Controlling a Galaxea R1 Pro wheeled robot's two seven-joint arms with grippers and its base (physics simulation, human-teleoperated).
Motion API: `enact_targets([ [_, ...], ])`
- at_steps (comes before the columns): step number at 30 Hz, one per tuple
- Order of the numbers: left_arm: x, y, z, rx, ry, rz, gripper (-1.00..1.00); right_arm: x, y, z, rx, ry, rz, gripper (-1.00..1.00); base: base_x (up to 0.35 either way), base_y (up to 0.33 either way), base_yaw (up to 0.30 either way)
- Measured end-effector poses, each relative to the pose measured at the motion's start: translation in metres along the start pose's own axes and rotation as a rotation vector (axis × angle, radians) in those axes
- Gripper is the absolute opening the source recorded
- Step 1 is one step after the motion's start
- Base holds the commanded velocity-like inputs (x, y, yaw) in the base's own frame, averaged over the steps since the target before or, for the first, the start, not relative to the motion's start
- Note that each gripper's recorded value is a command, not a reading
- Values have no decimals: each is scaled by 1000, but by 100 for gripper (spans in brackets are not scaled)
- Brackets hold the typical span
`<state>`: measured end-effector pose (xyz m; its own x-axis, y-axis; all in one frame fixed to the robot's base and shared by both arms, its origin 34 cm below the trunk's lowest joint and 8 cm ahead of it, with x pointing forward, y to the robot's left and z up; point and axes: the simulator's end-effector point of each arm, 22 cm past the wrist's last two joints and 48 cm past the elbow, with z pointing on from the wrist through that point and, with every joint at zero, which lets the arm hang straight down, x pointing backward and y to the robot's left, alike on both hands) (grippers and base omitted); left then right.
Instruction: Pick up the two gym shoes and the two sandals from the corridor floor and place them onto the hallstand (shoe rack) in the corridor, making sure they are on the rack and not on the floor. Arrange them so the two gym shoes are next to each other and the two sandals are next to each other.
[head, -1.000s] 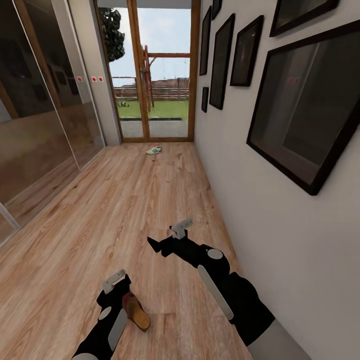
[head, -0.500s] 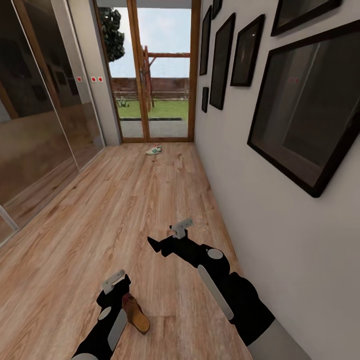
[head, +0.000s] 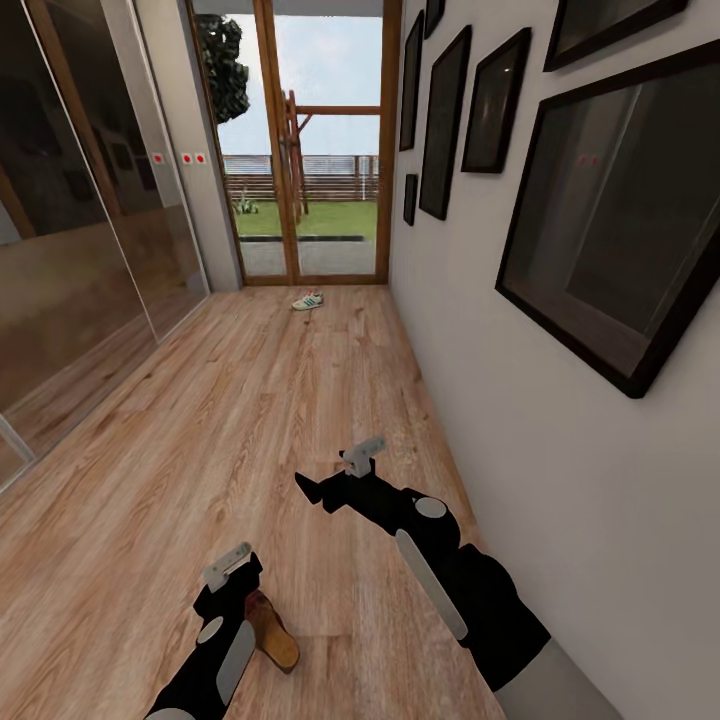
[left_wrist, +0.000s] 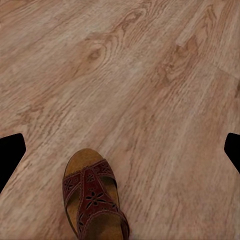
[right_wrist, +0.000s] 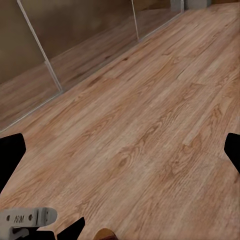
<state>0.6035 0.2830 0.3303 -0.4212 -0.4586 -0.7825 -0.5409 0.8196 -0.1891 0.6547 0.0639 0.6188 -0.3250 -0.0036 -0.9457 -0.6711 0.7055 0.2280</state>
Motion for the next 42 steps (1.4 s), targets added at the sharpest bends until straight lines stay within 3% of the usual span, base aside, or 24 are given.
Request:
enact_targets([
  [7,3,0,0,-1,6,2,100,2,-1,1,1,2,4,100,0,0,0],
  [22,46,14,15,-22,48,17,100,48,-11,10,1,35,37,100,0,0,0],
  [33,77,43,21,-135,100,39,100,82,-21,20,1,80,81,100,0,0,0],
  [42,86,47,21,-150,117,48,100,87,-22,22,0,86,87,100,0,0,-14],
])
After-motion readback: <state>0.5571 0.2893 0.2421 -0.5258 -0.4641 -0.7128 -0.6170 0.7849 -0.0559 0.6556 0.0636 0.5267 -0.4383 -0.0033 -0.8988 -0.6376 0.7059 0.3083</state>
